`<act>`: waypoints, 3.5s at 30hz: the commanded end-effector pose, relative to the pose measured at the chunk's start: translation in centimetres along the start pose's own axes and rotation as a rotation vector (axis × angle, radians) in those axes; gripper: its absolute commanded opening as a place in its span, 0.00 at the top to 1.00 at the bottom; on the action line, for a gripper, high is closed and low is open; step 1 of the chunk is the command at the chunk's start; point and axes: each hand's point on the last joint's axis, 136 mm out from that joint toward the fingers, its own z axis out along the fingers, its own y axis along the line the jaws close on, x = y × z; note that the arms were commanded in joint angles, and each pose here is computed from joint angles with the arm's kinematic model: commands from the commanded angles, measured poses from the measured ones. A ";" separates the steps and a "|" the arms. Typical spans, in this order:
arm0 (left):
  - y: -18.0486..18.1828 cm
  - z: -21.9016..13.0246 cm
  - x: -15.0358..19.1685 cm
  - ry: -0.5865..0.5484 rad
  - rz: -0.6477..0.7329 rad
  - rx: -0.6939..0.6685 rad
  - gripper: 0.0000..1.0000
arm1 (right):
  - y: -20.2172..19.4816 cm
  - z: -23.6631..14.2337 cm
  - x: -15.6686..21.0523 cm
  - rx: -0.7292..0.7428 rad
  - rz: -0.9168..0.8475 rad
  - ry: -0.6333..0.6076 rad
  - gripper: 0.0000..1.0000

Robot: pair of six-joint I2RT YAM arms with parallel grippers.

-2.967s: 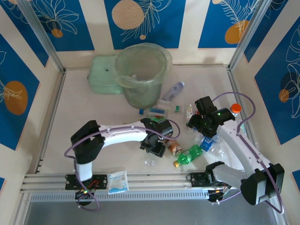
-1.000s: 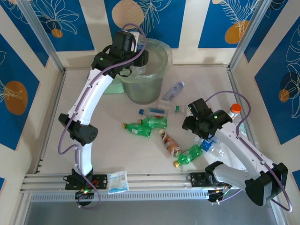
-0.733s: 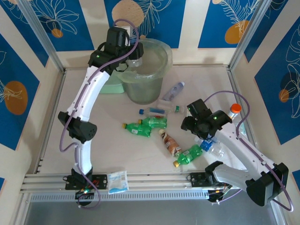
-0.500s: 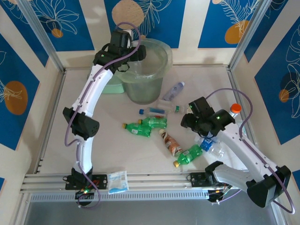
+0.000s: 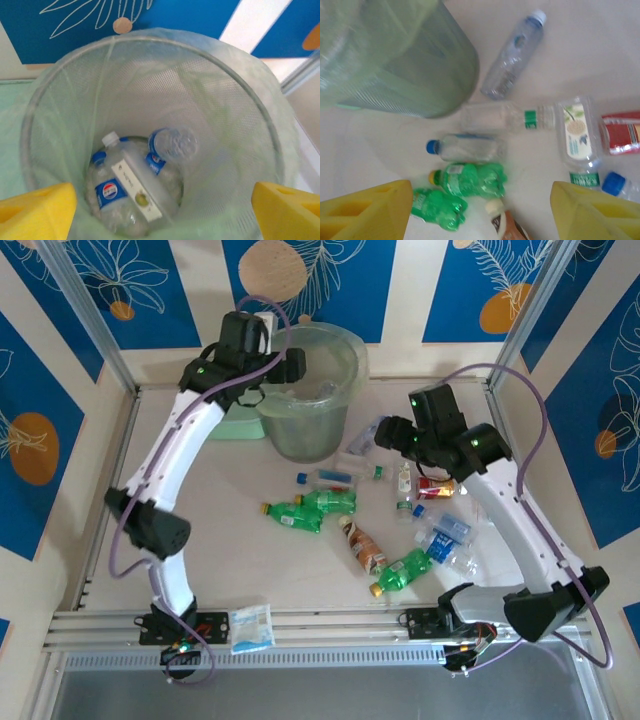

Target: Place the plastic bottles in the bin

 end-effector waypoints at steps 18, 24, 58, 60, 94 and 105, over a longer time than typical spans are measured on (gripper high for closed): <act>-0.7 -10.2 21.9 0.237 0.035 0.142 0.12 | -12.5 6.6 8.5 0.329 0.103 0.246 0.29; 0.0 -9.2 24.9 0.307 -0.022 0.124 0.15 | -11.8 9.2 11.7 0.383 0.018 0.364 0.39; 2.0 -9.6 27.1 0.333 -0.055 0.047 0.13 | -15.1 17.5 17.1 0.540 -0.025 0.528 0.41; 2.1 -9.6 27.2 0.335 -0.054 0.045 0.13 | -15.0 17.7 17.1 0.546 -0.032 0.526 0.44; 3.0 -9.4 28.0 0.333 -0.091 0.008 0.13 | 11.7 0.2 -6.2 -0.253 -0.281 -0.143 0.67; 3.6 -9.3 28.8 0.346 -0.095 -0.018 0.13 | 19.0 5.4 -9.2 -0.321 -0.367 -0.142 0.66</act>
